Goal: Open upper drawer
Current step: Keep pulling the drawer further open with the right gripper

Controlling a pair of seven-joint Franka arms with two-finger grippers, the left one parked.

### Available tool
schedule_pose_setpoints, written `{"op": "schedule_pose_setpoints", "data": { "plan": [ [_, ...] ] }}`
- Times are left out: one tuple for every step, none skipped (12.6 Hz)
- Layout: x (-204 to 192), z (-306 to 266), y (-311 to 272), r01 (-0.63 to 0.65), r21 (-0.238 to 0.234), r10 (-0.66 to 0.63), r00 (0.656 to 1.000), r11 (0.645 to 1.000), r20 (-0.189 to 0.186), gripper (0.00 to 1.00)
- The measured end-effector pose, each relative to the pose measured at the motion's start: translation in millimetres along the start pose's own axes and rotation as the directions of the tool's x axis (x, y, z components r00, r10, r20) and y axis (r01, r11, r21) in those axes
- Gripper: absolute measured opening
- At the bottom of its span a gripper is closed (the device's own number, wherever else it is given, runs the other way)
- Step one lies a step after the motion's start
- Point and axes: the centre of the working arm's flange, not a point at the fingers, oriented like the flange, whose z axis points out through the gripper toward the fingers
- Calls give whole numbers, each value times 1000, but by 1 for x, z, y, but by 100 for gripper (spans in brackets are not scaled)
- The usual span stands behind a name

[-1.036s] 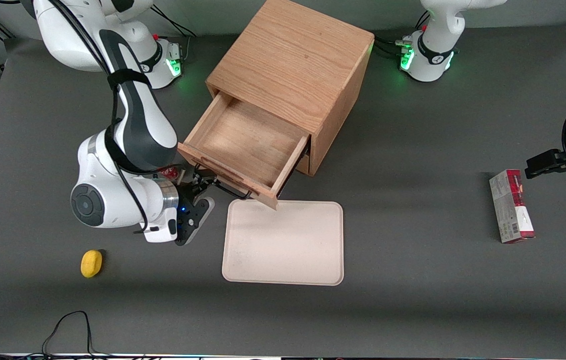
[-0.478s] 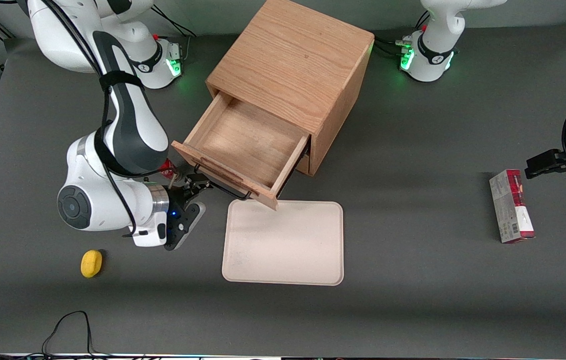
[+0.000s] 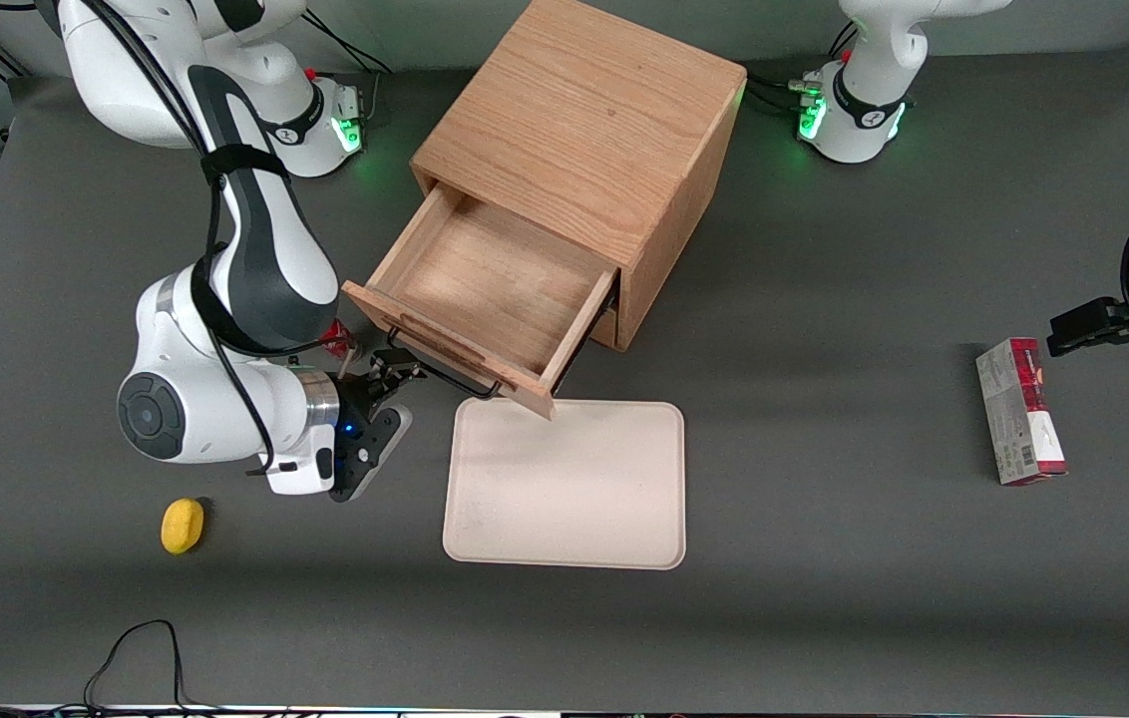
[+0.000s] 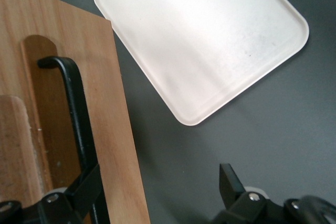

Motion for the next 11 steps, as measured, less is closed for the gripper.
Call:
{"op": "schedule_pose_setpoints", "data": {
  "plan": [
    [1,-4,-2,5,-3,-5,1000,1000,-5,100],
    [2,-7,-4,8,-2,-8,1000,1000,-3,100],
    [2,-7,-6,12,1,-12,1000,1000,-1,100],
    [3,-6,-8,16,5,-16,1000,1000,2,100],
    [4,-4,-9,18,10,-18,1000,1000,7,100],
    [5,-1,-11,21,15,-21,1000,1000,14,100],
    [7,3,-15,27,23,-28,999,999,20,100],
    [10,9,-20,31,31,-32,999,999,28,100],
    [12,17,-24,32,40,-34,999,999,39,100],
    [15,25,-29,35,45,-37,998,998,51,100],
    [17,32,-32,37,49,-40,997,998,61,100]
  ]
}}
